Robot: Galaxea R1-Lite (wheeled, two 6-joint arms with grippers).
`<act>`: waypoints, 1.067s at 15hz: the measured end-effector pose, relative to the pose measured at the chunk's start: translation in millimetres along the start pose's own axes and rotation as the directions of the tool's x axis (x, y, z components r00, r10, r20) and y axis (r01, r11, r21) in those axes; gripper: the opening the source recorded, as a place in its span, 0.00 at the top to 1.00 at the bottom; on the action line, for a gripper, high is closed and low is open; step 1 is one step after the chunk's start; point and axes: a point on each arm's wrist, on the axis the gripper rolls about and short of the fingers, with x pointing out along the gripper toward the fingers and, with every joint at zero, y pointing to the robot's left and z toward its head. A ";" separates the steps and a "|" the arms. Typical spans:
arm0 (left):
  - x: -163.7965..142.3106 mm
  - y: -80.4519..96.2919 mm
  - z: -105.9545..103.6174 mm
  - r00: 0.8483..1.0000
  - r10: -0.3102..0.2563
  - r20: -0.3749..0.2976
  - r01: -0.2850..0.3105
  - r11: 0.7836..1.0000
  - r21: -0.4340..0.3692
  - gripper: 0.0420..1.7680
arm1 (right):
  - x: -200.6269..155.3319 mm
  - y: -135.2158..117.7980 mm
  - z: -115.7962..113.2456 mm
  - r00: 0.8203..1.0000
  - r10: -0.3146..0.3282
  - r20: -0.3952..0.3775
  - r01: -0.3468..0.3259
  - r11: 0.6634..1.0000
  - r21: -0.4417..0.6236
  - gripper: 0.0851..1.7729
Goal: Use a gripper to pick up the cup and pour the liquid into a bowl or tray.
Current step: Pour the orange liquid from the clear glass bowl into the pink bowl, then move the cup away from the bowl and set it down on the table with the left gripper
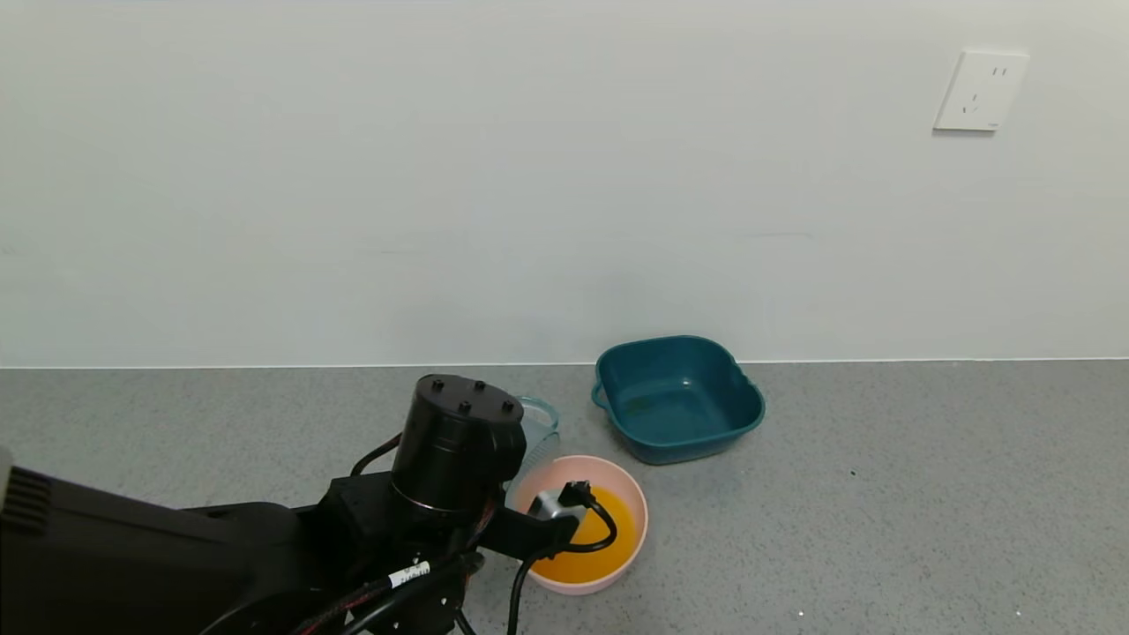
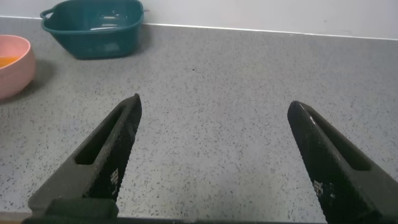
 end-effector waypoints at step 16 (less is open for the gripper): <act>-6.2 1.2 3.9 0.997 0.020 0.068 0.008 0.924 -0.383 0.29 | 0.0 0.0 0.0 1.000 0.000 0.000 0.000 1.000 0.000 0.04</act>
